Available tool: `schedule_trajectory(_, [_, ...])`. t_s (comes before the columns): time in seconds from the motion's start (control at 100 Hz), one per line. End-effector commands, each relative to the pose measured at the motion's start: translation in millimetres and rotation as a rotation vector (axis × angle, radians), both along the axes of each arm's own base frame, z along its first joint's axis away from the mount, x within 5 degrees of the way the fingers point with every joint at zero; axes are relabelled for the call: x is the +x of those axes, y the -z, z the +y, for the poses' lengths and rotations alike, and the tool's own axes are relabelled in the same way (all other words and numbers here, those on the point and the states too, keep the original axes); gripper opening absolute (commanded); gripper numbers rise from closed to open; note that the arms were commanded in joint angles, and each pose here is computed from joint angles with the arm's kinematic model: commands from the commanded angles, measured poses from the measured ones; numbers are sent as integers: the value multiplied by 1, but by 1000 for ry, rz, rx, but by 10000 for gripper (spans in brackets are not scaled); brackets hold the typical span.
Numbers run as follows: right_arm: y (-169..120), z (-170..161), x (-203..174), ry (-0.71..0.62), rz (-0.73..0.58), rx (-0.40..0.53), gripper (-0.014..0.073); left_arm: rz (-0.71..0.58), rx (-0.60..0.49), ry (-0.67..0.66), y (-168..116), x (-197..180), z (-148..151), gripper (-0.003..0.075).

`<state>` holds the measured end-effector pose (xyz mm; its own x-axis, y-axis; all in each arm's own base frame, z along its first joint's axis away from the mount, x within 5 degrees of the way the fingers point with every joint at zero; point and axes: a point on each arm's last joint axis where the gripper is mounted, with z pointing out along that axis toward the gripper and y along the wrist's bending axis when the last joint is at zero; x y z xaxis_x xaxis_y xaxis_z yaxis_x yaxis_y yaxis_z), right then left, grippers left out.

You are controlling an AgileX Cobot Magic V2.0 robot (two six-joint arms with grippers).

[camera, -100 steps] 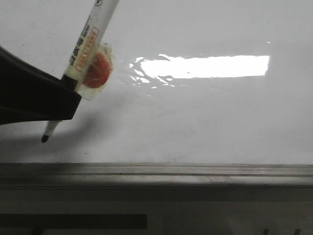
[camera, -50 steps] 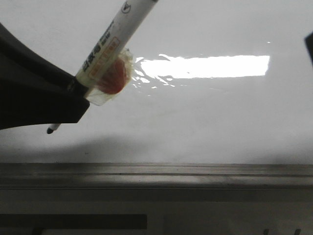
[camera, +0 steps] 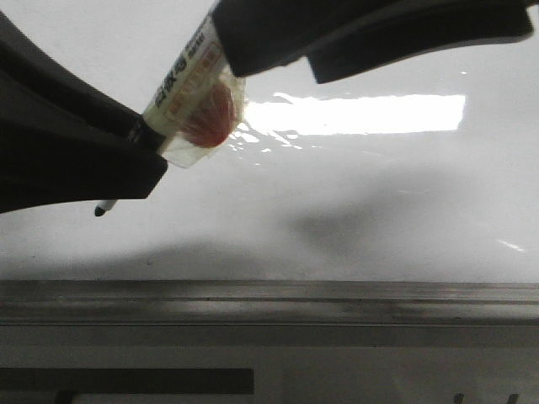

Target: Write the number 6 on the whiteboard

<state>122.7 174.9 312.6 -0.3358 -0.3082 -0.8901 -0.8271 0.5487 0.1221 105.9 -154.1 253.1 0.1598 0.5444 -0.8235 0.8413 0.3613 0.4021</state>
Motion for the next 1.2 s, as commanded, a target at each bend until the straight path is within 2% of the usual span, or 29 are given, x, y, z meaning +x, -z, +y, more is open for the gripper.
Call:
schedule_trajectory(0.0, [-22, 10, 6, 12, -64, 86, 395, -61, -113, 22, -21, 0, -5, -19])
schedule_trajectory(0.14, [-26, 20, 11, 12, -74, 96, 386, -61, -113, 22, -21, 0, -5, -19])
schedule_trajectory(0.22, [-27, 22, 13, 17, -80, 101, 323, -61, -113, 22, -21, 0, -5, -19])
schedule_trajectory(0.29, [-27, 22, 13, 20, -83, 105, 221, -61, -113, 22, -21, 0, -5, -19])
schedule_trajectory(0.41, [-26, 22, 13, 14, -77, 95, -36, -60, -114, 21, -21, 0, -5, -19])
schedule_trajectory(0.44, [-26, 22, 13, 12, -76, 92, -71, -60, -114, 21, -21, 0, -5, -19])
schedule_trajectory(0.64, [-25, 22, 12, 8, -72, 86, -61, -60, -114, 21, -21, 0, -5, -15])
schedule_trajectory(0.69, [-25, 22, 12, 7, -76, 83, -62, -60, -114, 21, -21, 0, -5, 8])
schedule_trajectory(0.76, [-25, 22, 12, 7, -76, 83, -63, -61, -113, 22, -21, 0, -5, 109])
schedule_trajectory(0.88, [-25, 22, 12, 8, -66, 86, -63, -67, -134, 21, -24, -1, -4, 392])
schedule_trajectory(0.95, [-25, 22, 12, 12, -49, 98, -62, -67, -158, 9, -28, -2, -1, 475])
schedule_trajectory(1.19, [-26, 16, 21, 75, -12, 131, -62, -47, -251, -80, -47, -12, 30, 445])
